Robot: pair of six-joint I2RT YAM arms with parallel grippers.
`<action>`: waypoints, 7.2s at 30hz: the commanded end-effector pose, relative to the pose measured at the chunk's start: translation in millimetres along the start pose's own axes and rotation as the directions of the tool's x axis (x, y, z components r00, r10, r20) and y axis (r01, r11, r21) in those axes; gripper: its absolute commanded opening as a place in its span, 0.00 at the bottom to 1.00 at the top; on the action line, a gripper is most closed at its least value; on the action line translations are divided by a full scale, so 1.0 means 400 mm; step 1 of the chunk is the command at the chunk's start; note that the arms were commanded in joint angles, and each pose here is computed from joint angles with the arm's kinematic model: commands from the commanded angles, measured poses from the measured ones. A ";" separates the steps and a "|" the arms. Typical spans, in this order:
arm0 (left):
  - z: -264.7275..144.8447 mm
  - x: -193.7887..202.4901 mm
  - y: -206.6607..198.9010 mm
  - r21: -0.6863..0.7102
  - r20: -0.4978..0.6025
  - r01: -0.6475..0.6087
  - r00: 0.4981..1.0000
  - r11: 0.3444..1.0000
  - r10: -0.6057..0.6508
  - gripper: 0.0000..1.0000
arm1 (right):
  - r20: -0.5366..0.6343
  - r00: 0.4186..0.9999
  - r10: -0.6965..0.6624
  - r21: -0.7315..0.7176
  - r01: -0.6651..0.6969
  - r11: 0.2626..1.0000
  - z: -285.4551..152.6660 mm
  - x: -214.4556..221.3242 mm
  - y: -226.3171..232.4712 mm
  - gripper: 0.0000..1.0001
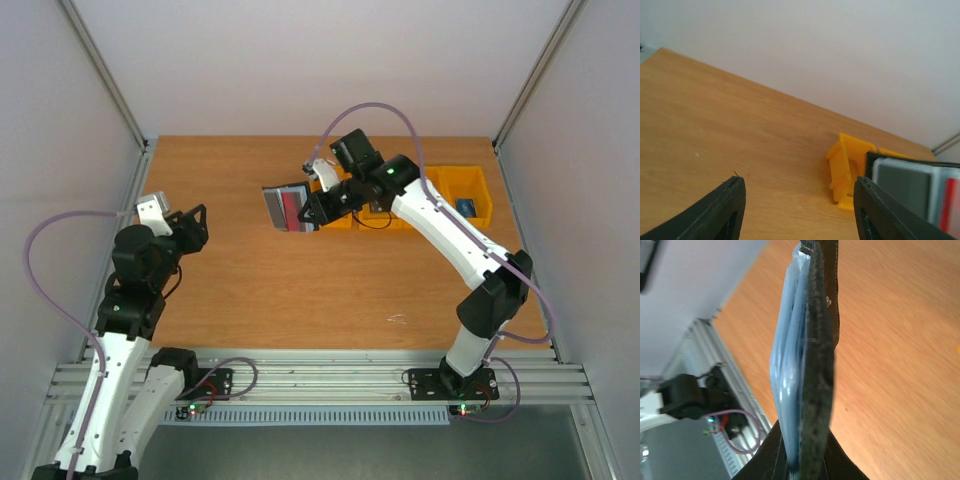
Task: Take the credit cards out of the card holder
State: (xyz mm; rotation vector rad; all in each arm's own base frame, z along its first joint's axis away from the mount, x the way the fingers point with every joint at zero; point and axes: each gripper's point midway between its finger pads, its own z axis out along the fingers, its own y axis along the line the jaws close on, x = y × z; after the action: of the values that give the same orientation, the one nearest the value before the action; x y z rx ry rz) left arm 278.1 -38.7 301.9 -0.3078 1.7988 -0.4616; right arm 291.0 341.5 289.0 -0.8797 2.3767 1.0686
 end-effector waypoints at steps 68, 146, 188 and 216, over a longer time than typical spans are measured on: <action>-0.193 0.089 -0.364 0.837 -0.217 0.113 0.967 0.535 0.135 0.03 | 0.173 0.958 -0.229 -0.498 0.286 0.819 -0.093 0.028 0.281 0.01; -0.142 0.132 -0.268 0.710 -0.022 -0.234 0.935 0.664 0.353 0.00 | -0.185 0.870 0.456 0.175 -0.428 0.887 0.087 0.306 -0.342 0.60; -0.155 0.038 -0.376 -0.796 0.395 -0.440 -0.898 -0.416 0.194 0.00 | 0.084 0.996 0.005 -0.359 0.026 0.933 -0.086 -0.136 0.296 0.28; -0.012 0.238 0.042 0.178 0.009 -0.937 0.308 0.302 0.951 0.99 | 0.214 0.864 0.455 0.599 -0.484 0.637 -0.432 0.143 -0.767 0.01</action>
State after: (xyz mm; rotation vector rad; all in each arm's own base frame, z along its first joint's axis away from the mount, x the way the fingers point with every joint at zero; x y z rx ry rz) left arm 249.3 -89.3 221.1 1.3491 1.2201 0.5640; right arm 430.0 65.4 244.2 0.0922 2.6375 0.5209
